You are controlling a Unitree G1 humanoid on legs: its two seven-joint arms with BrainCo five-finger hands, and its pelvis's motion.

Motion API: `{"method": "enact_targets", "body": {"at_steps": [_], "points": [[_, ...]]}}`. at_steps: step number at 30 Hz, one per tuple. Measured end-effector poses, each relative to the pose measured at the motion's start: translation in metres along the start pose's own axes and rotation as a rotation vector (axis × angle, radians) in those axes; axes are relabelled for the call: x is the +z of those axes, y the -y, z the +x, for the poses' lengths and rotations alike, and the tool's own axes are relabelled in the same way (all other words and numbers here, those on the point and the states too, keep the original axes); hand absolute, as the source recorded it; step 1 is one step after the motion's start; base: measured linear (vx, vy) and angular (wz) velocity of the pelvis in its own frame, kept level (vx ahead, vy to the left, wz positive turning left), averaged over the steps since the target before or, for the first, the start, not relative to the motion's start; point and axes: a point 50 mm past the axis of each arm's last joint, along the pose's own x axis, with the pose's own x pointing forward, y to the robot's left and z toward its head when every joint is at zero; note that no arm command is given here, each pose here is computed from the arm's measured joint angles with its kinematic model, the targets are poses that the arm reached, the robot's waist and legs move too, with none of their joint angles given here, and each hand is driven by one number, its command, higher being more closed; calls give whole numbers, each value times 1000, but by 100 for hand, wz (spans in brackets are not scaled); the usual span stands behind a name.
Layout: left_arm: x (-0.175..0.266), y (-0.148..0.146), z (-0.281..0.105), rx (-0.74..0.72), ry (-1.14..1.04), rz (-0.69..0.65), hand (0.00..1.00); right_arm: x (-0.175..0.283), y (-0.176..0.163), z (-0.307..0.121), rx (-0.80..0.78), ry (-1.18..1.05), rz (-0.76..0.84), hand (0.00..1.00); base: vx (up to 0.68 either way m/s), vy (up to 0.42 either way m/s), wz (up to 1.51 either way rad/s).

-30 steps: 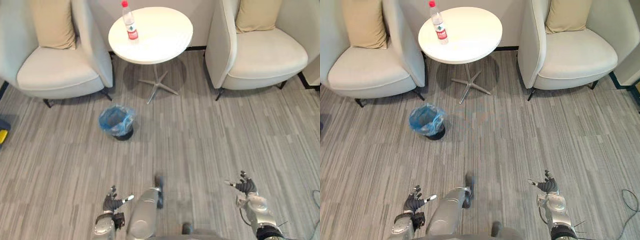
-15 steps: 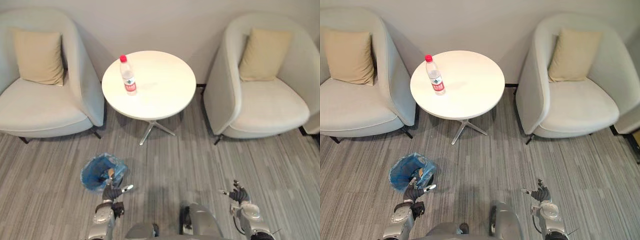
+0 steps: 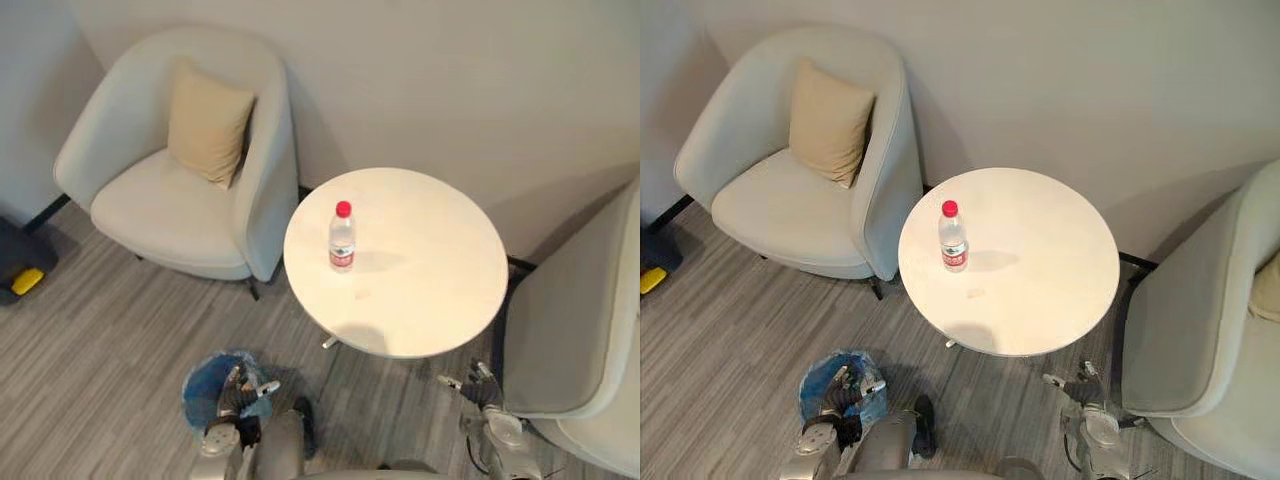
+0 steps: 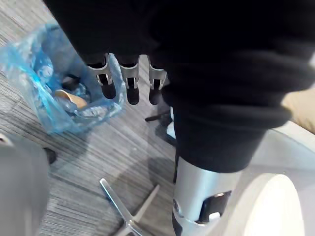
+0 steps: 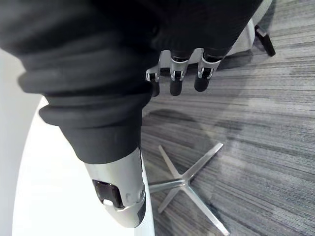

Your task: Gather rubbish on tea table into small bin, then transfer packed bag to large trash can.

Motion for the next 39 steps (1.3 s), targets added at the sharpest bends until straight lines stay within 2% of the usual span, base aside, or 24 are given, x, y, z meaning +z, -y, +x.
{"method": "enact_targets", "body": {"at_steps": [8,10,12,19,25,30,35,39], "points": [[3,-14,4,11,2,81,0,-15,5,-29,56,10,-205,0,170,-24,21],[-1,-10,4,3,-15,83,0,-18,12,-35,58,9,-245,0,133,-122,40],[-11,-5,-1,-20,-44,93,0,-17,6,-40,137,34,-328,0,80,-95,-8],[-22,0,-3,-54,-90,117,0,-18,2,-43,207,39,-418,0,0,-89,13],[-32,5,-6,-63,-131,113,0,-21,1,-49,180,34,-352,0,-45,-40,0],[-38,6,-8,-65,-156,112,0,11,-27,-58,190,236,-176,0,-32,-33,-10],[-38,7,-8,-57,-158,110,0,6,-37,-60,68,198,-69,0,12,-7,-15],[-38,9,-8,-47,-160,117,0,-4,-24,-62,-43,133,-45,0,41,11,-34]]}}
